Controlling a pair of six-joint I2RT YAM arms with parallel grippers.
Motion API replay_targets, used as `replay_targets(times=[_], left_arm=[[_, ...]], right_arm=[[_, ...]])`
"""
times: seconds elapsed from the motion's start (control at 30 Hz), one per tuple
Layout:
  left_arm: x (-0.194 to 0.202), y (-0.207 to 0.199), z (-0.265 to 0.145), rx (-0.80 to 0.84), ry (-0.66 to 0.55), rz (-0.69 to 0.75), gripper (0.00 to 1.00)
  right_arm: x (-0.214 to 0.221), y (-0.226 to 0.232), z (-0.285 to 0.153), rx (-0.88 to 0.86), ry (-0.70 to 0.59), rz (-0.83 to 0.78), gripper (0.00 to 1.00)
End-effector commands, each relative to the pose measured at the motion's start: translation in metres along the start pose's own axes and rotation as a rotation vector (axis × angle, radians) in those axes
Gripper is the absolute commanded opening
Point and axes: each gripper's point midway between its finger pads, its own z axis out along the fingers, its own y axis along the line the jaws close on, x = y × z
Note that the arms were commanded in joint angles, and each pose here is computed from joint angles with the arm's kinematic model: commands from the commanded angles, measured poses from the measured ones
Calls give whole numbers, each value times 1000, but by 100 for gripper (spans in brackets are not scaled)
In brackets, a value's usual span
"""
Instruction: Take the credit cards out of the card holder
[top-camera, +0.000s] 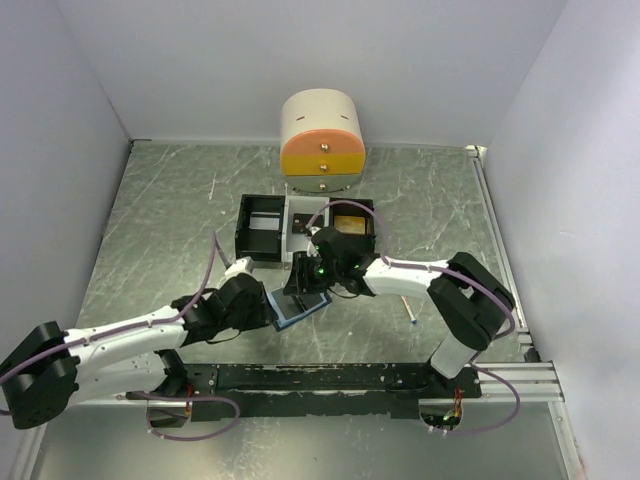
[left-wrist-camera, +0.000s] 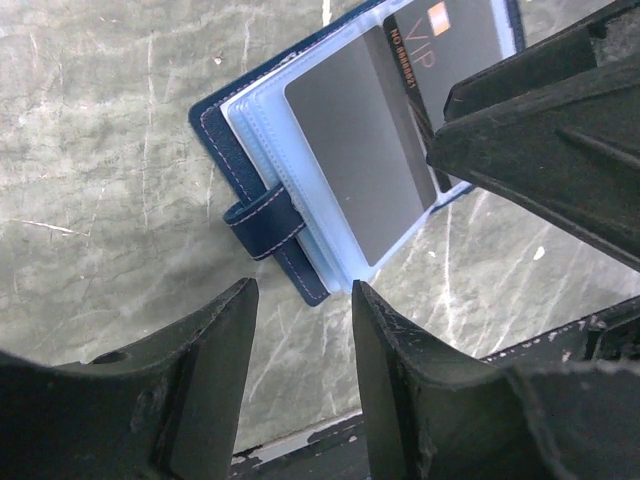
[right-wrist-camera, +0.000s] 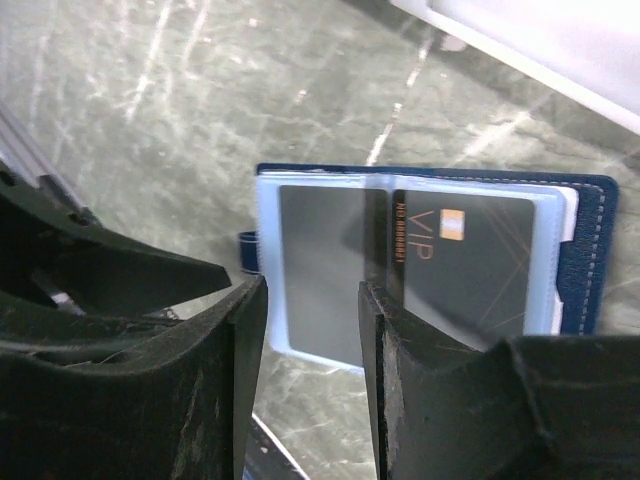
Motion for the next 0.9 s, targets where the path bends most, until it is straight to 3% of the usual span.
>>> replay_targets(times=[0.0, 0.33, 0.87], left_arm=[[-6, -23, 5, 56, 1, 25, 55], [-8, -13, 12, -22, -6, 38, 55], [-12, 5, 18, -166, -1, 88, 41]], right_arm=[[8, -17, 10, 62, 41, -7, 42], [31, -40, 11, 107, 64, 36, 42], [45, -28, -1, 3, 16, 161, 39]])
